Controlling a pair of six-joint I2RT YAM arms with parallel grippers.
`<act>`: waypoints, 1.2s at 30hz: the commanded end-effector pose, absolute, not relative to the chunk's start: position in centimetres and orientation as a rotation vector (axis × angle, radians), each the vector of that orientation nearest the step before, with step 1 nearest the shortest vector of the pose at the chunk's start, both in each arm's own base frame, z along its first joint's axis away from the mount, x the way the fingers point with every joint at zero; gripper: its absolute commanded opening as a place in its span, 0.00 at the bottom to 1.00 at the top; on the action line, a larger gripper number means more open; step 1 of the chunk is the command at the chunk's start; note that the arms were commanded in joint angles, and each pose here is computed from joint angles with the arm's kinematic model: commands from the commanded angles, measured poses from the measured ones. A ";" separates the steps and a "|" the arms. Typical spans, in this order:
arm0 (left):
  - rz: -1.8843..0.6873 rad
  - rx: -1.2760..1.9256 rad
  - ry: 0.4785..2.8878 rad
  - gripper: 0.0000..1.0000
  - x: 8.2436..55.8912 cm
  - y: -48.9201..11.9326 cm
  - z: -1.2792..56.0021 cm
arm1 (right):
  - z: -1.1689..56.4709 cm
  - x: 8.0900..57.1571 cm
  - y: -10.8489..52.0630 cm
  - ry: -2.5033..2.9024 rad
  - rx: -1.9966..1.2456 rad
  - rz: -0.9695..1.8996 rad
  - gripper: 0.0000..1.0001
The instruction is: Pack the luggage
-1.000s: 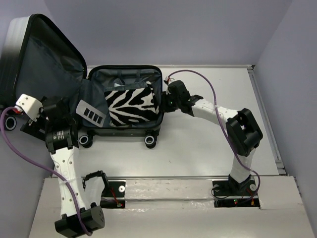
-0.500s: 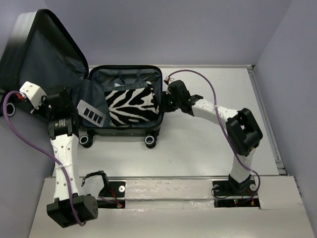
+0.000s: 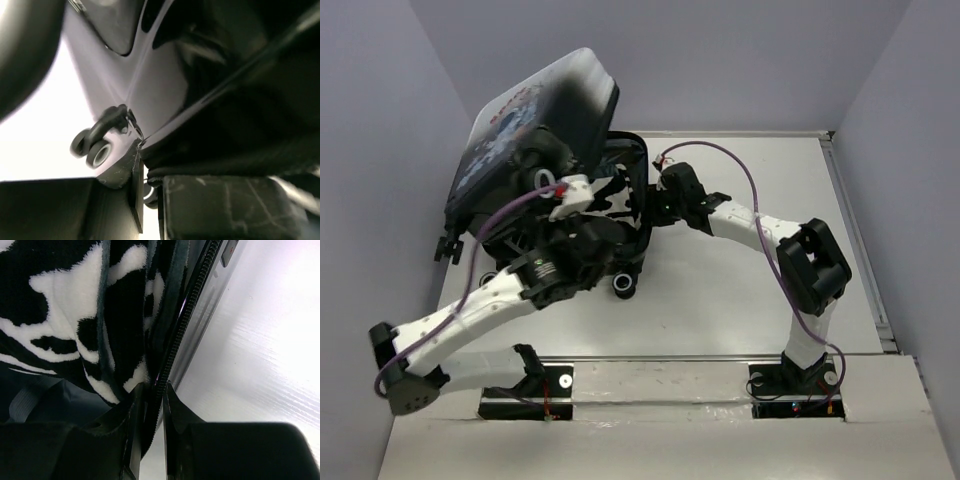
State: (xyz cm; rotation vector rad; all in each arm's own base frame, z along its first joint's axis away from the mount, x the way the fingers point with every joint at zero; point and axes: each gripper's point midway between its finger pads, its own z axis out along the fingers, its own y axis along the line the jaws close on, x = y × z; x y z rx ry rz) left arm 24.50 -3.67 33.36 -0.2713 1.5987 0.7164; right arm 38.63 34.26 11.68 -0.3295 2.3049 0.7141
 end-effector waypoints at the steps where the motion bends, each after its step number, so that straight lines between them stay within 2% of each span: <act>1: 0.148 -0.236 1.614 0.06 25.7 -17.6 35.5 | 12.3 35.8 35.6 2.259 -0.497 0.855 0.07; 2: 0.096 -0.173 1.627 0.07 25.1 -19.8 36.1 | 11.9 36.1 34.7 2.267 -0.471 0.822 0.07; 3: 0.065 -0.149 1.630 0.19 24.9 -21.1 37.1 | 11.7 36.0 33.8 2.275 -0.453 0.802 0.07; 4: -0.011 -0.111 1.632 0.55 24.9 -23.0 39.3 | 11.4 35.8 31.9 2.289 -0.416 0.780 0.07; 5: -0.063 -0.096 1.629 0.68 24.7 -23.9 40.6 | 11.2 35.7 30.8 2.294 -0.388 0.768 0.07; 7: -0.229 -0.110 1.585 0.84 24.1 -25.3 45.0 | 9.7 34.5 28.3 2.336 -0.346 0.757 0.07; 9: -0.369 -0.060 1.540 0.90 23.5 -26.3 48.6 | 9.8 34.5 25.1 2.341 -0.251 0.728 0.07; 13: -0.424 -0.028 1.496 0.92 23.8 -26.9 52.2 | 10.7 34.1 20.7 2.333 -0.139 0.690 0.09; 14: -0.410 -0.029 1.493 0.92 24.3 -26.8 52.5 | 10.9 34.1 19.9 2.331 -0.116 0.663 0.16; 15: -0.405 -0.046 1.492 0.92 25.3 -26.8 52.9 | 12.1 34.6 18.2 2.296 -0.066 0.607 0.37; 17: -0.418 -0.027 1.506 0.91 29.0 -25.8 52.5 | 12.7 34.2 16.2 2.300 -0.017 0.540 0.54; 18: -0.449 -0.044 1.523 0.91 31.0 -25.6 51.9 | 14.5 34.5 14.9 2.250 0.015 0.486 0.71; 19: -0.448 -0.048 1.534 0.90 32.8 -24.8 51.6 | 15.4 34.5 14.1 2.232 0.028 0.461 0.78; 20: -0.375 -0.092 1.549 0.90 36.8 -22.2 50.7 | 17.6 34.1 13.5 2.188 0.025 0.440 0.85; 21: -0.341 -0.124 1.545 0.90 38.0 -20.4 50.7 | 17.9 34.0 13.5 2.195 0.020 0.435 0.86; 23: -0.279 -0.141 1.600 0.90 43.2 -17.6 49.0 | 20.8 33.1 13.1 2.140 0.013 0.442 0.87; 25: -0.287 -0.146 1.657 0.90 47.4 -16.8 47.6 | 24.2 32.5 12.8 2.066 0.008 0.451 0.84; 26: -0.287 -0.163 1.666 0.89 49.3 -14.9 47.1 | 24.9 32.1 12.8 2.057 -0.001 0.458 0.54; 27: -0.275 -0.174 1.718 0.89 52.2 -14.5 44.4 | 25.8 31.6 13.5 2.042 -0.036 0.512 0.33; 28: -0.294 -0.182 1.689 0.89 53.2 -13.7 45.4 | 27.0 31.0 14.5 2.018 -0.074 0.566 0.14; 29: -0.309 -0.196 1.699 0.89 54.7 -12.1 44.7 | 27.8 29.3 17.0 2.010 -0.171 0.670 0.07; 30: -0.317 -0.203 1.742 0.88 56.9 -11.7 41.9 | 28.1 28.3 18.5 2.002 -0.233 0.708 0.07; 33: -0.411 -0.204 1.770 0.88 59.7 -10.5 39.4 | 27.3 24.4 23.0 2.036 -0.430 0.760 0.07; 36: -0.453 -0.197 1.815 0.88 62.6 -8.7 35.1 | 23.8 18.5 27.3 2.123 -0.667 0.874 0.07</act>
